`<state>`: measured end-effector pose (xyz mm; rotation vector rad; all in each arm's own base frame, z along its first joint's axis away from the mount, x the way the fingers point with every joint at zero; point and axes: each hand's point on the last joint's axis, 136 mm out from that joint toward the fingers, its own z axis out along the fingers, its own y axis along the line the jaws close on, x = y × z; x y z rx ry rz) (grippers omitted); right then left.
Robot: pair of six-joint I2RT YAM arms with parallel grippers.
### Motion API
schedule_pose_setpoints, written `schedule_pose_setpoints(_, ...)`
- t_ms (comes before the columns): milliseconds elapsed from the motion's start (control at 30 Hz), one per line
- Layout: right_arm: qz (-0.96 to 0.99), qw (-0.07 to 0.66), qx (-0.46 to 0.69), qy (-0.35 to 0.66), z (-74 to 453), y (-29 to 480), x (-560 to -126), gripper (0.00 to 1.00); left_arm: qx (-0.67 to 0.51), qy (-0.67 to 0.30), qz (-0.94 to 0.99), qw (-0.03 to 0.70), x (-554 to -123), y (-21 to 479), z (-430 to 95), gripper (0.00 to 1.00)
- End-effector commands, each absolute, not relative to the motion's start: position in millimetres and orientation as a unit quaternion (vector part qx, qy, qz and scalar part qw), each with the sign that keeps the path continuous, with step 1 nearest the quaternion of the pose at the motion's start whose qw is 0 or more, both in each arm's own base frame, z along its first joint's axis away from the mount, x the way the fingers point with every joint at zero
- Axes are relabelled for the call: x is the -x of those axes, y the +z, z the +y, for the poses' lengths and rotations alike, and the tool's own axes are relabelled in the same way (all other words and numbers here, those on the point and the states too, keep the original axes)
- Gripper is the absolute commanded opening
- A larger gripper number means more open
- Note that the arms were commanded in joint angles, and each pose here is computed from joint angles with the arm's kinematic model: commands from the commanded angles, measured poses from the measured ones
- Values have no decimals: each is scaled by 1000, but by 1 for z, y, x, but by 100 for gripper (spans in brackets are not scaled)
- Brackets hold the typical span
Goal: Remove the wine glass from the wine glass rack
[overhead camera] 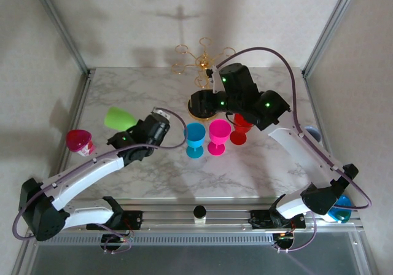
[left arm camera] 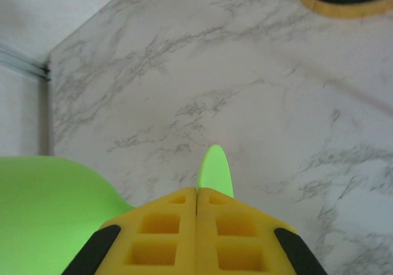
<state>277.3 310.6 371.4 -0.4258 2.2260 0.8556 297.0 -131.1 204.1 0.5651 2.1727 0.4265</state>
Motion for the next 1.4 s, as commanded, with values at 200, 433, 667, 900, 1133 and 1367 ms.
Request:
schedule_pose_setpoints(200, 852, 346, 184, 348, 317, 385, -281, 46, -281, 294, 811, 421, -274, 198, -128, 0)
schedule_pose_setpoints(433, 851, 335, 213, 343, 327, 383, -283, 45, -325, 335, 778, 422, -255, 188, -131, 0)
schedule_pose_setpoints(667, 847, 323, 252, 338, 337, 379, -278, 45, -379, 360, 747, 410, -239, 169, -134, 0)
schedule_pose_setpoints(900, 843, 300, 290, 339, 354, 365, -276, 45, -450, 395, 695, 398, -224, 146, -140, 0)
schedule_pose_setpoints(1133, 824, 285, 352, 341, 379, 360, -265, 47, -508, 404, 652, 392, -208, 129, -148, 0)
schedule_pose_setpoints(1367, 797, 258, 417, 353, 406, 352, -246, 50, -555, 426, 601, 385, -196, 113, -149, 0)
